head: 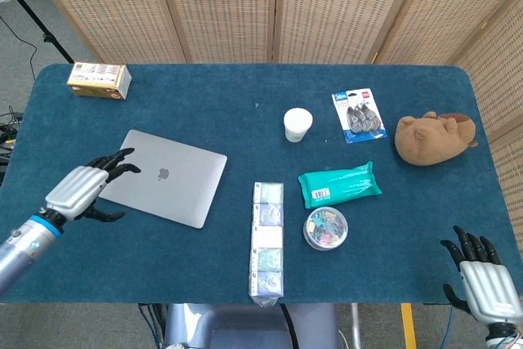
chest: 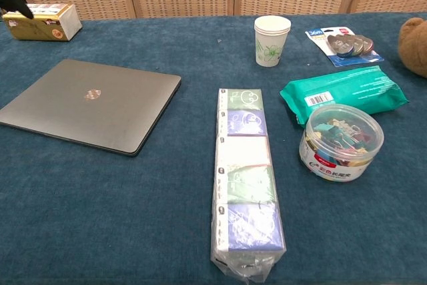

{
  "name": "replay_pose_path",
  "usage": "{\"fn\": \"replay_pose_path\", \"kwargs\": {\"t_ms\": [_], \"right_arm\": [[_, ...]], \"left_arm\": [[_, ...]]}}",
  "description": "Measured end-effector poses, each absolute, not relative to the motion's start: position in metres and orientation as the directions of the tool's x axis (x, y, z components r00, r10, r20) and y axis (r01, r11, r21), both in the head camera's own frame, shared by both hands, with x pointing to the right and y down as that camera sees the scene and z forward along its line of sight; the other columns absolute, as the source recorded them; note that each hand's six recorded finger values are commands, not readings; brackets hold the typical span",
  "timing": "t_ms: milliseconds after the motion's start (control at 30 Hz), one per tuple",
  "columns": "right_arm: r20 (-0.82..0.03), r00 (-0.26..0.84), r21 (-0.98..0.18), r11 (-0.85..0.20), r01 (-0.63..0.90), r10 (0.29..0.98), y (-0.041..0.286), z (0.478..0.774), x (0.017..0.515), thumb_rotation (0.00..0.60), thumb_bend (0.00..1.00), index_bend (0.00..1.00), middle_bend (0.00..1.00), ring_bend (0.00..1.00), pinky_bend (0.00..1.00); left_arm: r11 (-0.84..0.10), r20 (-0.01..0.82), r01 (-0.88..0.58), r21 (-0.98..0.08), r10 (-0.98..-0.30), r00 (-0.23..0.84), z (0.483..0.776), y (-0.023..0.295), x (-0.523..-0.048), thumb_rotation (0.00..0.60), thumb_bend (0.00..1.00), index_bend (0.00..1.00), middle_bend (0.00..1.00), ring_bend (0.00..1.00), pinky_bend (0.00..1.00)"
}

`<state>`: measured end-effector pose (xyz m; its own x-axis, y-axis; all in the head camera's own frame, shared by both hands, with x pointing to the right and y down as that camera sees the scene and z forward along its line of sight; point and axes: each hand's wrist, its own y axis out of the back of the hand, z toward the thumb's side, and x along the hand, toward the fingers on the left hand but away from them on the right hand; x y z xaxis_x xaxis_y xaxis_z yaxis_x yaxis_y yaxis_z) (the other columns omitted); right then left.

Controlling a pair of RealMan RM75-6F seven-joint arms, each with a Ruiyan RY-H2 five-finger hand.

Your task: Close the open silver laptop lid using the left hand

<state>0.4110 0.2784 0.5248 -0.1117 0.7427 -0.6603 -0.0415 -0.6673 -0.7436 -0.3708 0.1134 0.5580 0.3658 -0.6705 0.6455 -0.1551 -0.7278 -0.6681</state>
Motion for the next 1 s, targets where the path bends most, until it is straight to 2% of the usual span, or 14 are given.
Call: {"fn": "replay_pose_path", "kwargs": {"t_ms": [333, 700, 833, 1000], "right_arm": [[-0.673, -0.088, -0.733, -0.678, -0.049, 0.734, 0.274, 0.534, 0.405, 0.600, 0.38, 0.17, 0.00, 0.00, 0.00], [-0.677, -0.099, -0.727, -0.684, -0.066, 0.729, 0.272, 0.545, 0.402, 0.600, 0.37, 0.17, 0.00, 0.00, 0.00], [-0.670, -0.106, -0.733, -0.677, -0.066, 0.735, 0.272, 0.544, 0.402, 0.600, 0.37, 0.17, 0.00, 0.00, 0.00], [-0.669, -0.108, -0.733, -0.677, -0.065, 0.735, 0.272, 0.545, 0.402, 0.600, 0.38, 0.17, 0.00, 0.00, 0.00]], "left_arm": [[-0.634, 0.600, -0.148, -0.759, -0.770, 0.217, 0.525, 0.162, -0.420, 0.600, 0.19, 0.26, 0.06, 0.13, 0.14], [-0.475, 0.498, -0.324, -0.818, -0.867, 0.011, 0.506, 0.237, -0.466, 0.600, 0.19, 0.26, 0.06, 0.13, 0.14], [-0.450, 0.485, -0.354, -0.820, -0.874, -0.013, 0.508, 0.255, -0.476, 0.600, 0.19, 0.27, 0.07, 0.14, 0.14], [-0.434, 0.472, -0.380, -0.817, -0.882, -0.009, 0.506, 0.259, -0.479, 0.600, 0.19, 0.28, 0.07, 0.14, 0.14]]}}
